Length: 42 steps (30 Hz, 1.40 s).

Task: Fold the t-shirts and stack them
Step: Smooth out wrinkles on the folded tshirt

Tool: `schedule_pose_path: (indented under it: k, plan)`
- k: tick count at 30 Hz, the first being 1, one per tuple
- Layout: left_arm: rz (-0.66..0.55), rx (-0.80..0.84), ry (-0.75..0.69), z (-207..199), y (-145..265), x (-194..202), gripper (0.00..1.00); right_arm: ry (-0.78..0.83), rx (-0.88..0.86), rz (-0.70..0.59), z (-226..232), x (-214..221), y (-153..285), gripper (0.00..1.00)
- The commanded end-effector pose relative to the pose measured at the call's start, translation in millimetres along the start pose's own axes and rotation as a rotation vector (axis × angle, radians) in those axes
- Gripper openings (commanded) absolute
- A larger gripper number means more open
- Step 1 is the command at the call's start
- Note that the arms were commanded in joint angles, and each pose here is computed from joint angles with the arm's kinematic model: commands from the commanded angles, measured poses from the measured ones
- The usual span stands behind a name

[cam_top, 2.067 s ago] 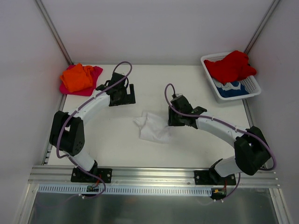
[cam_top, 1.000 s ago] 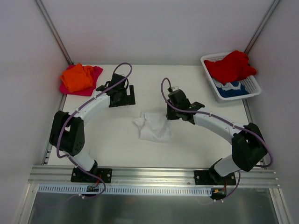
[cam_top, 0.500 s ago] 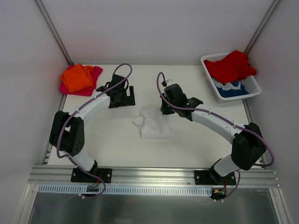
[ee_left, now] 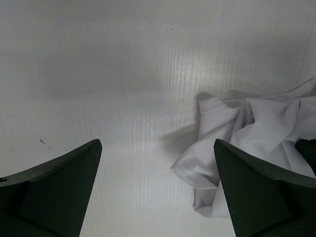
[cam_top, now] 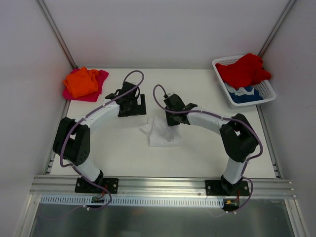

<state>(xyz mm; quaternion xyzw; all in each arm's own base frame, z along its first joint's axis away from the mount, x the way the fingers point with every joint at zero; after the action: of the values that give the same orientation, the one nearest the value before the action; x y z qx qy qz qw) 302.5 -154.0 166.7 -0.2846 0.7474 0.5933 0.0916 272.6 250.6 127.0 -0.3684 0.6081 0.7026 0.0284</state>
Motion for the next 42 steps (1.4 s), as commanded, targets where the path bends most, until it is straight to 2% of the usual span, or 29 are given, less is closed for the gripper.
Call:
schedule_pose_path:
  k: [1,6,9,14,20,23,24,26,27,33,42]
  plan:
    - [-0.029,0.031,0.006,-5.9,9.4,-0.5,0.99,-0.001,0.038,-0.074,-3.1,-23.6,2.7,0.01]
    - [-0.027,0.038,0.003,-9.2,10.9,2.8,0.99,-0.013,0.102,-0.073,-12.3,-24.3,13.3,0.31]
    - [-0.031,0.055,-0.004,-15.3,14.0,3.7,0.99,-0.014,0.127,-0.097,-18.2,-28.2,30.2,0.38]
    - [-0.033,0.063,-0.013,-25.3,10.8,3.8,0.99,-0.039,0.135,-0.164,-26.0,-32.0,62.0,0.38]
    - [-0.034,0.072,-0.035,-43.1,-4.9,7.9,0.99,-0.060,0.164,-0.182,-35.9,-27.9,74.9,0.38]
    - [-0.028,0.095,-0.040,-51.5,-14.6,8.7,0.91,-0.073,0.177,-0.196,-41.3,-26.7,81.3,0.37]
    - [-0.030,0.107,-0.041,-55.5,-16.5,6.9,0.84,-0.081,0.181,-0.195,-44.5,-25.4,82.1,0.37]
    - [-0.008,0.116,-0.046,-60.6,-26.5,10.0,0.78,-0.091,0.184,-0.207,-47.7,-24.7,87.0,0.37]
    - [-0.007,0.123,-0.047,-64.1,-28.6,9.4,0.69,-0.097,0.188,-0.204,-49.9,-22.9,86.8,0.37]
    - [-0.001,0.133,-0.061,-74.2,-37.5,15.6,0.58,-0.107,0.192,-0.196,-55.3,-19.2,86.4,0.36]
    - [-0.015,0.166,-0.073,-86.0,-25.9,19.3,0.60,-0.118,0.186,-0.182,-59.3,-18.8,81.2,0.36]
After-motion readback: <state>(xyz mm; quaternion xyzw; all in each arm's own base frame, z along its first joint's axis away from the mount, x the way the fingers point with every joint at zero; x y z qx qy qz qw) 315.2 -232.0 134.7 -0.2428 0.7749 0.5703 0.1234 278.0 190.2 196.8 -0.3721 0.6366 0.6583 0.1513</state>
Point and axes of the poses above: each gripper's point midway between its finger pads, its own y axis back along the fingers, its own z axis along the line the jaws close on, x = y × z, the point moved 9 cm from there along y, back along the fingers, and after that the axes turned 12 degrees about y, right-handed, at the moved point
